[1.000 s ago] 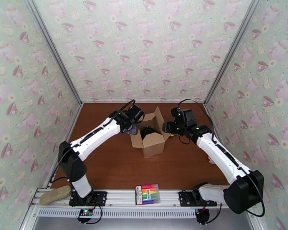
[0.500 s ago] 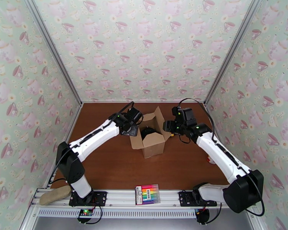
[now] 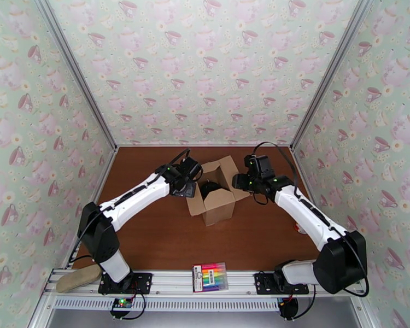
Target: Unpack the express box
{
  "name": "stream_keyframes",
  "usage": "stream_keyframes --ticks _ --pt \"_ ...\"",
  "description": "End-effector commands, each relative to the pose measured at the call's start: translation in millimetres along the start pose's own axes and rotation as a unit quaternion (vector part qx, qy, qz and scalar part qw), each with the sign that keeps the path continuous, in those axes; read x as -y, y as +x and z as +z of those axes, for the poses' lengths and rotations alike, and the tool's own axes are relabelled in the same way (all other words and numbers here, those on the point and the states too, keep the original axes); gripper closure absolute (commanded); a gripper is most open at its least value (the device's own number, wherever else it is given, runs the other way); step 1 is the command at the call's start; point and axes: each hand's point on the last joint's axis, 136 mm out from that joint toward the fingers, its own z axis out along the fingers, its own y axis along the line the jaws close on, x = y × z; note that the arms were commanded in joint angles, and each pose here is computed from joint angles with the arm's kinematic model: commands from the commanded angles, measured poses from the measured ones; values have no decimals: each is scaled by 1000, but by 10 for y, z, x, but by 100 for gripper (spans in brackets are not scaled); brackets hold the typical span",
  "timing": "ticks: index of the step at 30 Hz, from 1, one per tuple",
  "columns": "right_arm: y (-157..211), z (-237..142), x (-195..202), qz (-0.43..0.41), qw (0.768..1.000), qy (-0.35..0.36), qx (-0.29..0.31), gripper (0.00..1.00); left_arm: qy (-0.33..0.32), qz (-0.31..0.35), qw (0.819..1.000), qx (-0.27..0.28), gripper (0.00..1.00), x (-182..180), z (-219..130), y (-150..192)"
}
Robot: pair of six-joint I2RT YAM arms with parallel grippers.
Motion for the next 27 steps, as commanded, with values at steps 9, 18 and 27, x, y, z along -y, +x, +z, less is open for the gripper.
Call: stream_keyframes --ticks 9,18,27 --pt "197 254 24 13 1000 -13 -26 40 37 -20 999 -10 29 121 86 136" --pt "208 401 -23 16 999 -31 -27 42 56 -8 998 -10 30 361 120 208" --pt "65 555 -150 9 998 -55 -26 42 62 -8 998 -12 30 449 64 347"
